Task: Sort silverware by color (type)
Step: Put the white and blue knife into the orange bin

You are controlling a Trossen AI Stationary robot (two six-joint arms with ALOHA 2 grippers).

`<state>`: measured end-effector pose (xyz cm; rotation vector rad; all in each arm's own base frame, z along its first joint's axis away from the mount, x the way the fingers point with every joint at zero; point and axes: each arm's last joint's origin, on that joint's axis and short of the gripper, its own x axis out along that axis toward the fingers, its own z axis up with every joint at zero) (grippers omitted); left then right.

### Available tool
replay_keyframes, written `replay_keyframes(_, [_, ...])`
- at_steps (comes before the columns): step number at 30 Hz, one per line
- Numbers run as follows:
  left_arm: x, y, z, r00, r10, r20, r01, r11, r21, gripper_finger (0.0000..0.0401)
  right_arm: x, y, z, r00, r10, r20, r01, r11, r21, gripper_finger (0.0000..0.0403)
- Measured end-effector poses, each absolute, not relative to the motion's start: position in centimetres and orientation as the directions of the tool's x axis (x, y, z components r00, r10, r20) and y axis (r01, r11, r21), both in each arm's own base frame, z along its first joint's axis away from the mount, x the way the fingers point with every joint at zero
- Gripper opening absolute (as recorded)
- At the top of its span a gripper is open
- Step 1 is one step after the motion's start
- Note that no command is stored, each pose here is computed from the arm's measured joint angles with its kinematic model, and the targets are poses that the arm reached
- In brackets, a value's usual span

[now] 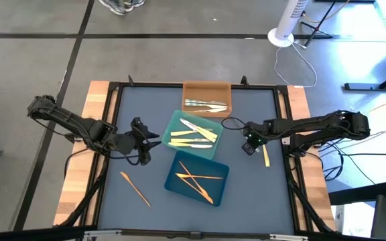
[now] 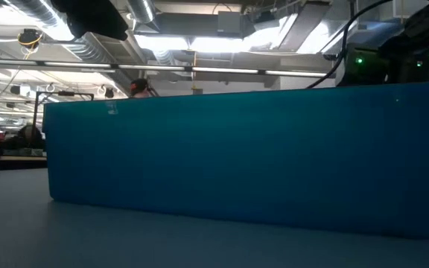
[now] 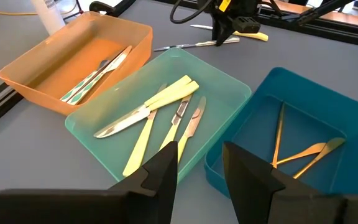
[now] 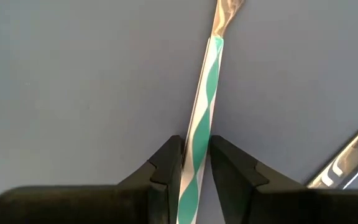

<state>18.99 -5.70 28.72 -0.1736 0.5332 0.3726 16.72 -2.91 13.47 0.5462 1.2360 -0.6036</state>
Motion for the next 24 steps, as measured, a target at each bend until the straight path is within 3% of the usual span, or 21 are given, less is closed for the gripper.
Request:
replay_keyframes(11, [18.99,-5.69,28.73,0.796,0.302,-0.524,-0.391,0.918,-0.064,0.0121,16.72,-2.90,13.45,0.215,-0.123,-0.969,0.686,0.725,0.060,0.0081])
replay_keyframes(20, [18.98,-5.69,28.72,0.796,0.303,-0.524,-0.388,0.920,-0.057,0.0121,16.70,-2.90,13.44,0.213,-0.120,-0.970,0.686,0.725,0.062,0.0015])
replay_keyframes(24, [18.98,-5.69,28.72,0.796,0.303,-0.524,-0.388,0.920,-0.057,0.0121,16.69,-2.92,13.43,0.212,-0.125,-0.969,0.687,0.724,0.057,0.0008])
